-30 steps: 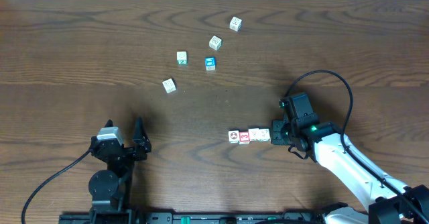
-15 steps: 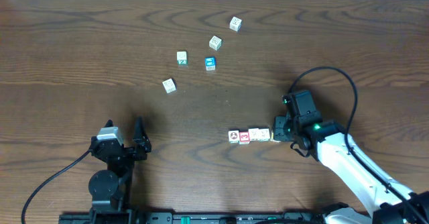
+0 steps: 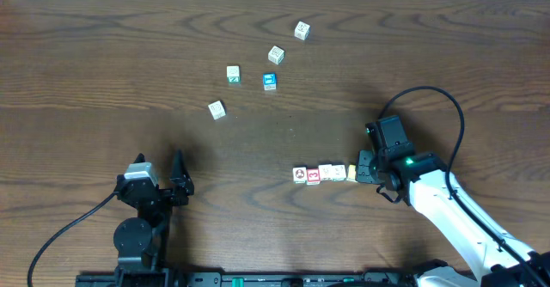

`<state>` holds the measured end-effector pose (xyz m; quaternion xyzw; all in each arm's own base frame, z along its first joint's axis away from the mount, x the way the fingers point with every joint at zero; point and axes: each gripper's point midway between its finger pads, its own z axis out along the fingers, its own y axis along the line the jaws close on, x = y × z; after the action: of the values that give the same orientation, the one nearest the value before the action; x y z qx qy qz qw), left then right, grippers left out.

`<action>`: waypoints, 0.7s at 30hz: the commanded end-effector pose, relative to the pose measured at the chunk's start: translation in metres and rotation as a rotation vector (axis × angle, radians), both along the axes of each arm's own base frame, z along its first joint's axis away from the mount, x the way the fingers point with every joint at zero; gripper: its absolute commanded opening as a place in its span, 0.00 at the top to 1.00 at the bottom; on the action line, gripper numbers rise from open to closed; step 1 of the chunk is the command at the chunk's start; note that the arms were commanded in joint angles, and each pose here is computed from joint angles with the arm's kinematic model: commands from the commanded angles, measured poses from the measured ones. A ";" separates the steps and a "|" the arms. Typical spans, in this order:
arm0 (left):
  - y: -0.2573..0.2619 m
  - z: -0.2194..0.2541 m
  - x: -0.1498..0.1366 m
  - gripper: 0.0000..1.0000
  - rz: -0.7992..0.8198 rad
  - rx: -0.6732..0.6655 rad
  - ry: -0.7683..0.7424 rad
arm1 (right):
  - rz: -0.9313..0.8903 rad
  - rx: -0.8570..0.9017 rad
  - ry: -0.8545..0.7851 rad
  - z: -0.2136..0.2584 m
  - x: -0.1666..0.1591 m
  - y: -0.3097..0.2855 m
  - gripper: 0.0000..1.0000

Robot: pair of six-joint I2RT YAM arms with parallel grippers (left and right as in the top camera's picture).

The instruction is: Lift 5 blocks

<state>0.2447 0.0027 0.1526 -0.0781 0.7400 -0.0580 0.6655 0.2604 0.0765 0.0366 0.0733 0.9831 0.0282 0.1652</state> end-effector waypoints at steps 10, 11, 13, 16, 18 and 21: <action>-0.020 0.129 -0.041 0.23 -0.120 0.158 -0.185 | -0.062 0.101 -0.443 0.134 -0.026 -0.024 0.99; -0.020 0.142 -0.053 0.23 -0.121 0.157 -0.176 | -0.069 0.100 -0.469 0.140 -0.033 -0.028 0.99; -0.020 0.158 -0.074 0.23 -0.122 0.155 -0.152 | -0.082 0.097 -0.509 0.149 -0.045 -0.036 0.98; -0.017 0.160 -0.099 0.23 -0.113 0.114 -0.075 | -0.087 0.101 -0.518 0.152 -0.056 -0.041 0.95; -0.015 0.148 -0.105 0.23 -0.098 0.071 -0.012 | -0.091 0.089 -0.486 0.145 -0.061 -0.043 0.94; -0.014 0.122 -0.103 0.23 -0.083 -0.033 0.091 | -0.153 0.072 -0.408 0.130 -0.067 -0.049 0.95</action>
<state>0.1391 -0.0133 0.2938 -0.0183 0.7498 -0.0683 0.6579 0.1941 0.0381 0.1749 0.1074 0.9162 0.0848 0.3765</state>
